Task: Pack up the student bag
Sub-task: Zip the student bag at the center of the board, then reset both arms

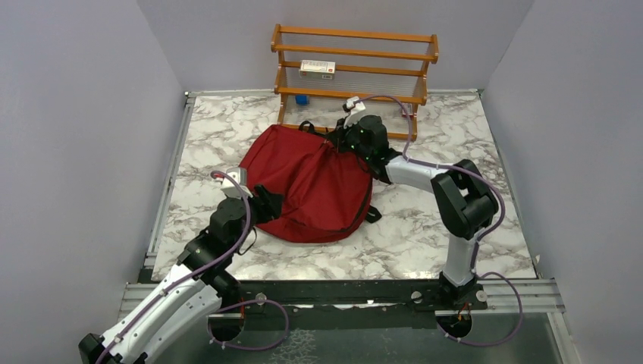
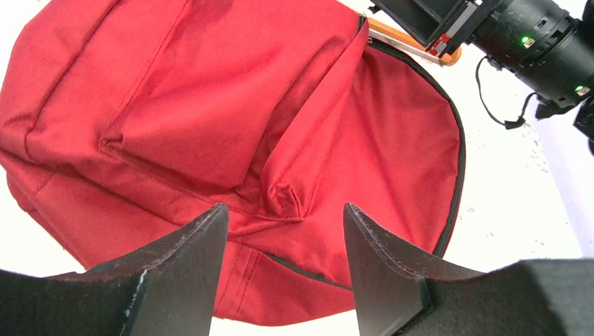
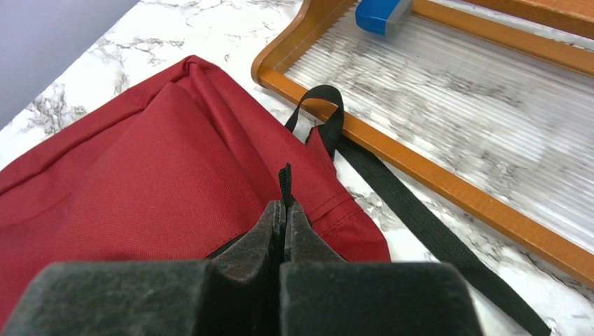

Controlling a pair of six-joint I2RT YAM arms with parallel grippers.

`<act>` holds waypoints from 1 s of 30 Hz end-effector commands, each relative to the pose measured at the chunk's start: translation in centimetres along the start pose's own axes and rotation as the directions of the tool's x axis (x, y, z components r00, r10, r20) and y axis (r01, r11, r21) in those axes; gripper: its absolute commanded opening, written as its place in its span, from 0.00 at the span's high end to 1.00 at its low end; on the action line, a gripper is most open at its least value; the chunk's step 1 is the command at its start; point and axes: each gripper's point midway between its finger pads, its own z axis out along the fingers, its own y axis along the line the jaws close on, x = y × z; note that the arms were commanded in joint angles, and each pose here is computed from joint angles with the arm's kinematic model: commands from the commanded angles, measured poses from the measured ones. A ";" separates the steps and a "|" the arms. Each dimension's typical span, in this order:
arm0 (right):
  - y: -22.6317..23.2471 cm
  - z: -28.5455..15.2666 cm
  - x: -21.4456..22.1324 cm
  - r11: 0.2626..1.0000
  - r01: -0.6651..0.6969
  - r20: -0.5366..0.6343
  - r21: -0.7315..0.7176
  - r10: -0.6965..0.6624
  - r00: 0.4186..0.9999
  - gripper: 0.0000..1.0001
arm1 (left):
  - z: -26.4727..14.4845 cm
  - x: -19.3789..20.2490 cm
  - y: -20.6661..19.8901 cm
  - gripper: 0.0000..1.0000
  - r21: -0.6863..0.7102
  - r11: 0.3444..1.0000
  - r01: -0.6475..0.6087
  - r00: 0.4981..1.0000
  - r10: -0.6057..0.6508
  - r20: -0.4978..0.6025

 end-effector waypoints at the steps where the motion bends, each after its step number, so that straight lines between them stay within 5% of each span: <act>1: -0.5 -2.3 -3.5 0.999 0.042 0.068 0.033 -0.044 0.997 0.99 | 0.8 -1.2 -2.8 0.38 0.119 0.989 -0.092 0.996 0.089 0.029; 4: -0.2 -4.0 -3.8 0.999 0.032 0.073 0.030 -0.034 0.997 0.95 | 1.7 -0.5 -3.8 0.38 0.164 0.981 -0.108 0.994 0.107 0.012; 9: -0.7 -7.0 -4.2 0.996 0.027 0.071 0.084 -0.033 0.997 0.64 | 2.9 -1.1 -3.5 0.37 0.116 0.980 -0.162 0.987 0.162 0.013; 12: -0.9 -9.3 -4.8 0.992 0.019 0.061 0.121 -0.027 0.998 0.55 | 3.2 -2.2 -2.6 0.32 0.040 0.979 -0.202 0.979 0.200 0.034; 18: -1.2 -14.9 -5.3 0.979 -0.033 0.032 0.200 0.027 0.999 0.46 | 3.6 -4.7 -1.5 0.17 -0.057 0.957 -0.283 0.958 0.286 0.038; 30: -4.6 -26.4 -3.6 0.871 -0.074 -0.009 0.486 0.089 0.996 0.27 | 4.1 -11.2 4.7 0.13 -0.145 0.976 -0.164 0.986 0.169 0.016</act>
